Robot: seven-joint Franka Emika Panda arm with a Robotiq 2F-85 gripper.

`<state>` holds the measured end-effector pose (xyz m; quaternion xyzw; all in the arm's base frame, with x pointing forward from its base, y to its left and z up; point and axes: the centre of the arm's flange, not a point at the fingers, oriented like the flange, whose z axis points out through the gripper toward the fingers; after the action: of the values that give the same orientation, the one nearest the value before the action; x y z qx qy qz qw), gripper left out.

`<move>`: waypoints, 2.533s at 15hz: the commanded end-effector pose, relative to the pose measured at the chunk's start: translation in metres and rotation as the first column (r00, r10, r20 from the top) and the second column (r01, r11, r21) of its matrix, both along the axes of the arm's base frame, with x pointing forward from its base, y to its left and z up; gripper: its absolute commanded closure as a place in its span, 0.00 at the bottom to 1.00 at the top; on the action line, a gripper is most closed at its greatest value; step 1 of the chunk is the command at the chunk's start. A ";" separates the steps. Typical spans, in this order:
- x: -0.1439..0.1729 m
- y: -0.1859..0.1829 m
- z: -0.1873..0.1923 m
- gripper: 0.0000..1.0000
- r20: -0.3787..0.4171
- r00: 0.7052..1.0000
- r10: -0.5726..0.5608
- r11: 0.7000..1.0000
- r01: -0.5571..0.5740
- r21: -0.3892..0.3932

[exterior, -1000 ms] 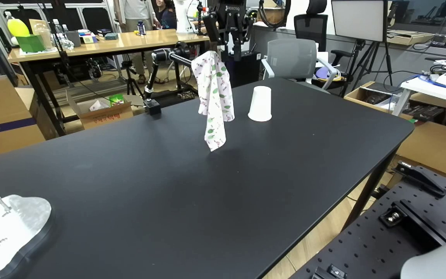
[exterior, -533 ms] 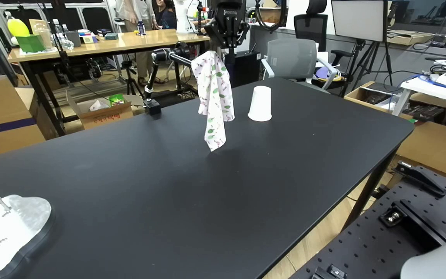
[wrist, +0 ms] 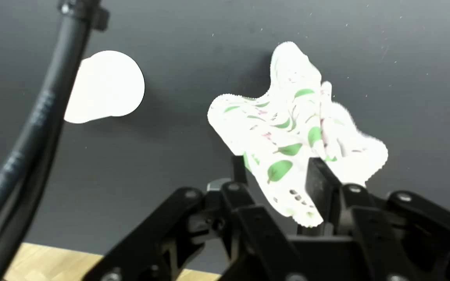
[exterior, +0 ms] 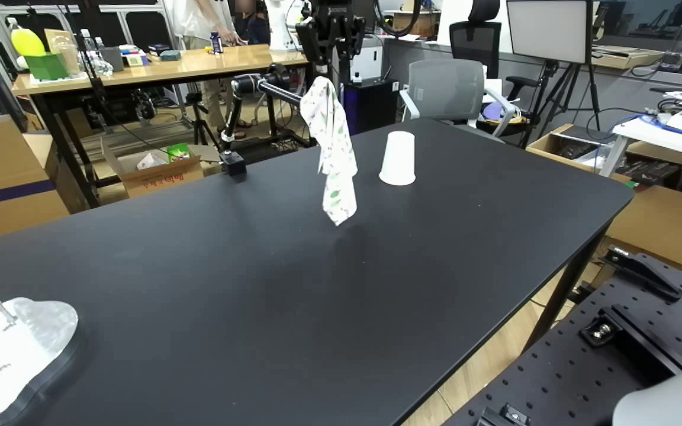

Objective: Remove the white cloth from the black stand

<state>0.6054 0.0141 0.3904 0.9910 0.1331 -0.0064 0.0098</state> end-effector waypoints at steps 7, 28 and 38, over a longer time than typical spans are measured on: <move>-0.003 -0.002 0.006 0.08 0.027 0.999 0.017 1.000 -0.017 0.005; -0.014 0.011 -0.006 0.62 -0.064 0.997 0.052 0.998 -0.049 0.040; -0.020 0.020 -0.012 0.98 -0.101 0.990 0.096 0.995 -0.091 0.045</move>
<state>0.5874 0.0325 0.3701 0.9834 0.1725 -0.0535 -0.0163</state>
